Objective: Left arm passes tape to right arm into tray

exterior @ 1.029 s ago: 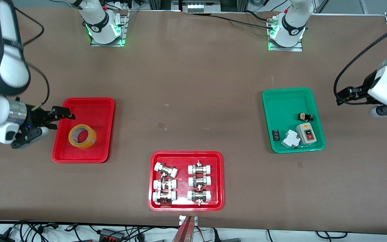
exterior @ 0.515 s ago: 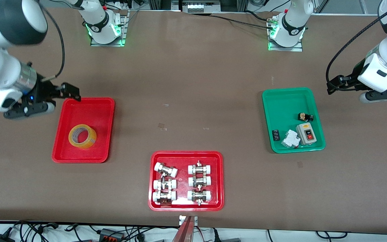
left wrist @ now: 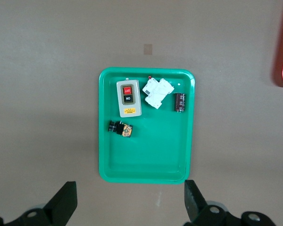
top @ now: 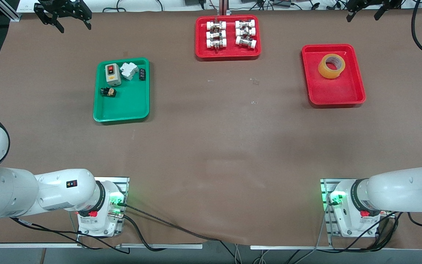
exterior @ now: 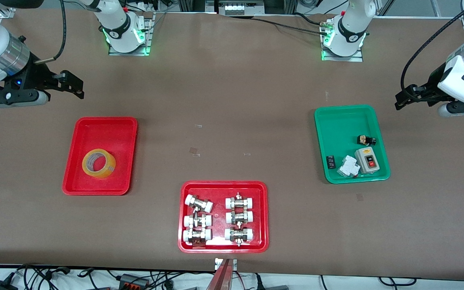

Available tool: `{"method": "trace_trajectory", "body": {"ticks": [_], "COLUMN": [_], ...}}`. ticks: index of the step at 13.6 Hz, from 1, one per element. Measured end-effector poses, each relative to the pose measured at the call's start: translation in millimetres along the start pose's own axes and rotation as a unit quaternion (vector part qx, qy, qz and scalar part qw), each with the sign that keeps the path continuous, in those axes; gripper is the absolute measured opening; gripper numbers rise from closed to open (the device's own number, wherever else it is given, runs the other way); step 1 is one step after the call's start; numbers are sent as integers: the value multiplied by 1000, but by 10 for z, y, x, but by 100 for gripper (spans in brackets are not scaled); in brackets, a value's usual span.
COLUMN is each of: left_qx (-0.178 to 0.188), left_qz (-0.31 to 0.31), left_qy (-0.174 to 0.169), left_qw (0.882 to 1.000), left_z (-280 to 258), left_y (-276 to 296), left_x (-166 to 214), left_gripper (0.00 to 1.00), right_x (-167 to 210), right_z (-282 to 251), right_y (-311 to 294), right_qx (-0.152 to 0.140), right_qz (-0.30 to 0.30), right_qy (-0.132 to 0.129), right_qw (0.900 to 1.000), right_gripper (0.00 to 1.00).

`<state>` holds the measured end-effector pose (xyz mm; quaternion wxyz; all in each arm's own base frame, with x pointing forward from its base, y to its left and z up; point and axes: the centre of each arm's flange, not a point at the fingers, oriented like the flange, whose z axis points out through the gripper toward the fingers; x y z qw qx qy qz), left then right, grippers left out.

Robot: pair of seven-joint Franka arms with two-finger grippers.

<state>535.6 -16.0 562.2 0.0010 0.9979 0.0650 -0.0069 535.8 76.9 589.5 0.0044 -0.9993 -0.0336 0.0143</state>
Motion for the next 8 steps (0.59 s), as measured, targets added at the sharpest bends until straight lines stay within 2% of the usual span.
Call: {"method": "trace_trajectory", "body": {"ticks": [5, 8], "left_qx": [2, 2], "left_qz": [27, 79], "left_qy": [5, 7], "left_qw": [1000, 997], "left_z": [-29, -44], "left_y": [273, 252], "left_x": [-54, -51], "left_gripper": [100, 100], "right_x": [102, 118], "right_z": [-146, -165], "right_y": [220, 219], "right_qx": [2, 3], "right_qz": [24, 43], "right_qy": [14, 15], "right_qw": [1000, 999], "right_gripper": [100, 100]}}
